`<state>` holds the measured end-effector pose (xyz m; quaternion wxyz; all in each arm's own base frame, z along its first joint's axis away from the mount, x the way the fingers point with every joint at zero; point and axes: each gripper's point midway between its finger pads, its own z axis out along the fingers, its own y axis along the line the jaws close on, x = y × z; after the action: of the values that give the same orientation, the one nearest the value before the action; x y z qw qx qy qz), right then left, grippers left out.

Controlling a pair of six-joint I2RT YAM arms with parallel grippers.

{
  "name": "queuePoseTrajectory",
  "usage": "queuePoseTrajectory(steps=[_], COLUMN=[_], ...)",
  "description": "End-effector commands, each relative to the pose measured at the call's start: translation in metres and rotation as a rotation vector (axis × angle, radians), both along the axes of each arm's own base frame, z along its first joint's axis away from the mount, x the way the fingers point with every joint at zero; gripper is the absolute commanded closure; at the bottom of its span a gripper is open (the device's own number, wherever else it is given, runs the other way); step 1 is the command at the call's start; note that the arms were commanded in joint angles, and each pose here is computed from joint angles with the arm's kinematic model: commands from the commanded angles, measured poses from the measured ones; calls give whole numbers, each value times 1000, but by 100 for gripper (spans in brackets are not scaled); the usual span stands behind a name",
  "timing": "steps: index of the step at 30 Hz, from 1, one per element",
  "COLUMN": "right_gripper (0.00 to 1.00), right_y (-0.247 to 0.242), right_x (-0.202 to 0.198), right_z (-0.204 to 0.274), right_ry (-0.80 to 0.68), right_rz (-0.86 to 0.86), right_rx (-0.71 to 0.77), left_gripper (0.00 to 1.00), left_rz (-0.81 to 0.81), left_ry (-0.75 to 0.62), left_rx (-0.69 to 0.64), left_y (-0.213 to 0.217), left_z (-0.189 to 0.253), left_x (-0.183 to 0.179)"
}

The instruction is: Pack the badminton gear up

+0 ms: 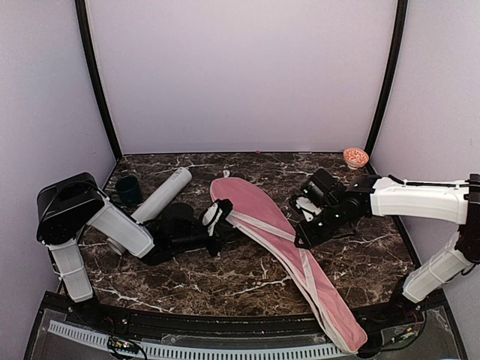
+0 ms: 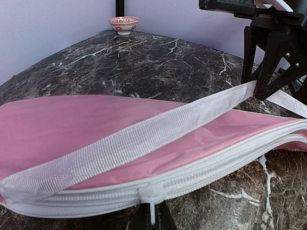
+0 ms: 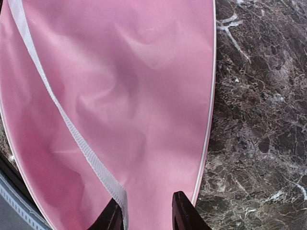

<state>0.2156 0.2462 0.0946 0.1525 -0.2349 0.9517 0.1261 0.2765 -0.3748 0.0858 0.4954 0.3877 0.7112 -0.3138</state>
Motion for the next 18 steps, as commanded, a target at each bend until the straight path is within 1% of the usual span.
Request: queuePoseTrajectory(steps=[1, 4, 5, 6, 7, 8, 9, 13, 15, 18], right_gripper=[66, 65, 62, 57, 50, 46, 46, 48, 51, 60], right_y=[4, 18, 21, 24, 26, 28, 28, 16, 13, 28], right_x=[9, 6, 5, 3, 0, -3, -5, -3, -2, -8], right_z=[26, 50, 56, 59, 60, 57, 54, 31, 25, 40], right_ry=[-91, -141, -153, -157, -155, -142, -131, -111, -106, -129], right_rz=[6, 47, 59, 73, 87, 102, 114, 89, 80, 112], right_rx=[20, 98, 116, 126, 129, 122, 104, -2, -29, 49], left_gripper=[100, 100, 100, 100, 100, 100, 100, 100, 100, 100], left_rz=[-3, -5, -5, -6, -6, -6, -7, -11, -11, -12], left_ry=[-57, -57, -57, -58, -57, -56, -56, -55, -53, -49], left_rx=[-50, -52, -52, -52, -53, -52, -54, -56, -55, -50], left_y=[-6, -7, -7, -7, -8, -8, -9, -10, -9, -9], left_z=[29, 30, 30, 31, 31, 31, 31, 32, 31, 29], left_x=[7, 7, 7, 7, 8, 8, 8, 8, 7, 7])
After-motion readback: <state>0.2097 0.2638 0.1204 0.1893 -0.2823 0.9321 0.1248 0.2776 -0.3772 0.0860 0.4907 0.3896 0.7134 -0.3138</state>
